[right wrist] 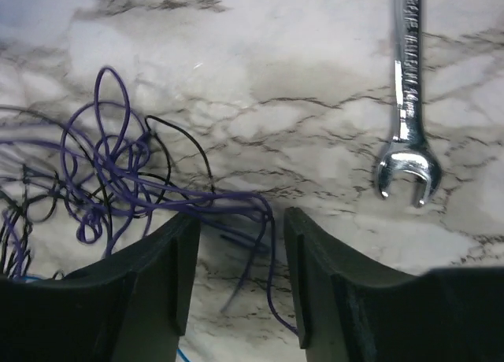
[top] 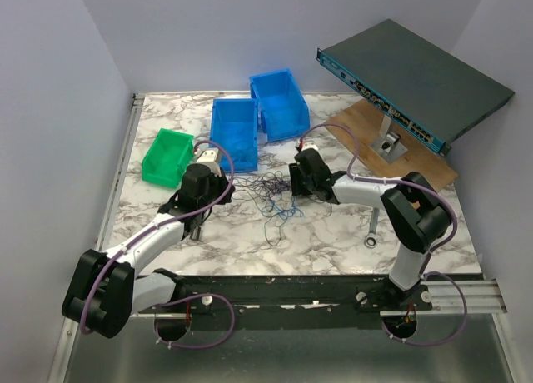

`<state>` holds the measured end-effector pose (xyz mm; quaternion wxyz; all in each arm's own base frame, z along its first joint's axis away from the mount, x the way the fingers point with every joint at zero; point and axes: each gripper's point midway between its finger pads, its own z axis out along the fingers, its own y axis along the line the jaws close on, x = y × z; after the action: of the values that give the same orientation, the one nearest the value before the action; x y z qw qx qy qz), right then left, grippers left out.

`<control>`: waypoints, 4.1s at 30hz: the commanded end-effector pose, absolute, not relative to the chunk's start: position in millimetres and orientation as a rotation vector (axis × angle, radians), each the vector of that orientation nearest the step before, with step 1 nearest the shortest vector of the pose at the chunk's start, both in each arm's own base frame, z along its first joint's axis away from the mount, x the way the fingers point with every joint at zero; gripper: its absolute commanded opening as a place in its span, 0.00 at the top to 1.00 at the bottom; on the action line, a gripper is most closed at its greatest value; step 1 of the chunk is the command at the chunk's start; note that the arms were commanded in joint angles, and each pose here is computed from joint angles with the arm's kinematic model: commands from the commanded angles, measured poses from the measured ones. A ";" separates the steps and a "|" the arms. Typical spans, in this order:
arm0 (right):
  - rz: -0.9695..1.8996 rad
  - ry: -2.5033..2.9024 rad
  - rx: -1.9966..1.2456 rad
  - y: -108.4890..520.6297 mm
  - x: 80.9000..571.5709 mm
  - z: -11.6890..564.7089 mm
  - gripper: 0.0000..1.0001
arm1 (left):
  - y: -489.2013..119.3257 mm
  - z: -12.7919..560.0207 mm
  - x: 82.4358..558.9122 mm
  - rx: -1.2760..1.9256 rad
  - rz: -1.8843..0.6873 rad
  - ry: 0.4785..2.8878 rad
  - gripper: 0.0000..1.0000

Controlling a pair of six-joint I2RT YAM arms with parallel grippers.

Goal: Untangle the cables

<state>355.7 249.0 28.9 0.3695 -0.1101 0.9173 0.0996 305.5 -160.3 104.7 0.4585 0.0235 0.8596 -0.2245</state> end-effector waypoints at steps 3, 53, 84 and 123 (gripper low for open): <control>0.028 2.363 -0.113 209.4 355.4 20.9 0.85 | -157.2 115.2 312.4 0.044 -0.529 2.089 1.00; 0.333 2.196 -0.243 224.6 358.0 110.1 0.19 | -123.2 121.5 313.3 -0.139 -0.420 2.025 1.00; -0.146 2.037 0.562 80.8 374.7 98.8 0.99 | -40.1 126.6 297.5 -0.578 -0.084 1.884 1.00; 0.636 2.014 -0.359 290.4 316.3 119.6 0.02 | -111.7 166.6 291.8 -0.120 -0.460 1.793 0.39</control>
<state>299.6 270.7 119.7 0.4697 -0.1349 0.8282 0.2744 292.0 -100.8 160.3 0.6014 -0.0701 0.7755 -0.1788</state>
